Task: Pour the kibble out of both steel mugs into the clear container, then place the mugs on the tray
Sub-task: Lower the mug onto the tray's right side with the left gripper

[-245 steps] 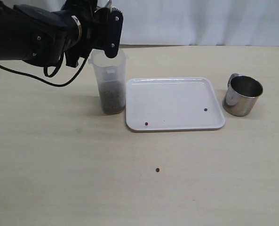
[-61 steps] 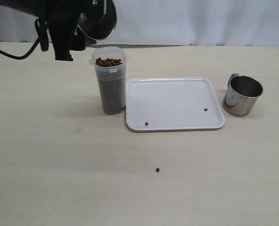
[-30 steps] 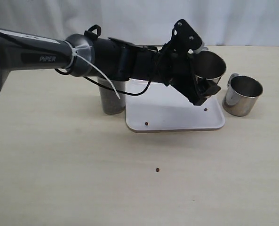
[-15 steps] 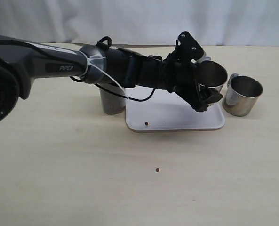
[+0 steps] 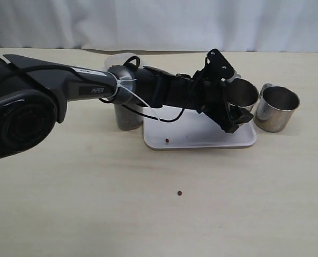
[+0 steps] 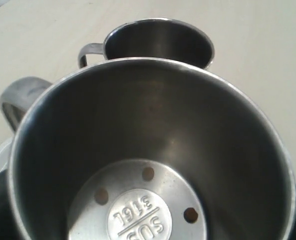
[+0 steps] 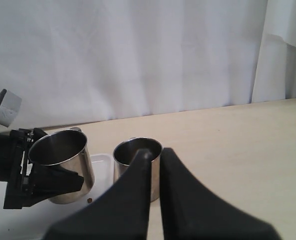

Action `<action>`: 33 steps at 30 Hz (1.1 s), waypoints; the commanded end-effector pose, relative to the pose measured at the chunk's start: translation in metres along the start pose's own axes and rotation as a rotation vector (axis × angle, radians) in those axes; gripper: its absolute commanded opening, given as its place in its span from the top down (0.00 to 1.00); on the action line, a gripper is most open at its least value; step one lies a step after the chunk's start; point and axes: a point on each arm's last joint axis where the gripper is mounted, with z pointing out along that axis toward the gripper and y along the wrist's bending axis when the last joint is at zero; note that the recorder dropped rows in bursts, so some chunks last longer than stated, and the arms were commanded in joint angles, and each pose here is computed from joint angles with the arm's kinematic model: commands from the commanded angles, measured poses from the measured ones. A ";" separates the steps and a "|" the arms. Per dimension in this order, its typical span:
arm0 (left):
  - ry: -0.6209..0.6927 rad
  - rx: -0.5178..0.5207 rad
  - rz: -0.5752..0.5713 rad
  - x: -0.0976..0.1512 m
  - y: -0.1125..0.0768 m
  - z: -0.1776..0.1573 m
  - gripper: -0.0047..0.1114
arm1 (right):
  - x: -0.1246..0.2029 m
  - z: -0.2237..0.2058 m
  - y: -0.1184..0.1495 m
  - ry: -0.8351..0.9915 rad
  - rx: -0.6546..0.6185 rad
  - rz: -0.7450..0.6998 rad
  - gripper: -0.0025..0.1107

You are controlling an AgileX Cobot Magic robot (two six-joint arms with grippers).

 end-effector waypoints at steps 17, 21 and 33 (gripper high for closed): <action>0.018 -0.023 -0.073 0.010 0.000 0.012 0.58 | 0.001 0.000 0.000 -0.003 -0.003 -0.016 0.93; 0.025 -0.036 -0.073 0.011 0.001 0.012 0.42 | 0.001 0.000 0.000 -0.003 -0.003 -0.016 0.93; 0.019 -0.025 -0.075 0.010 0.000 0.012 0.39 | 0.001 0.000 0.000 -0.003 -0.003 -0.016 0.93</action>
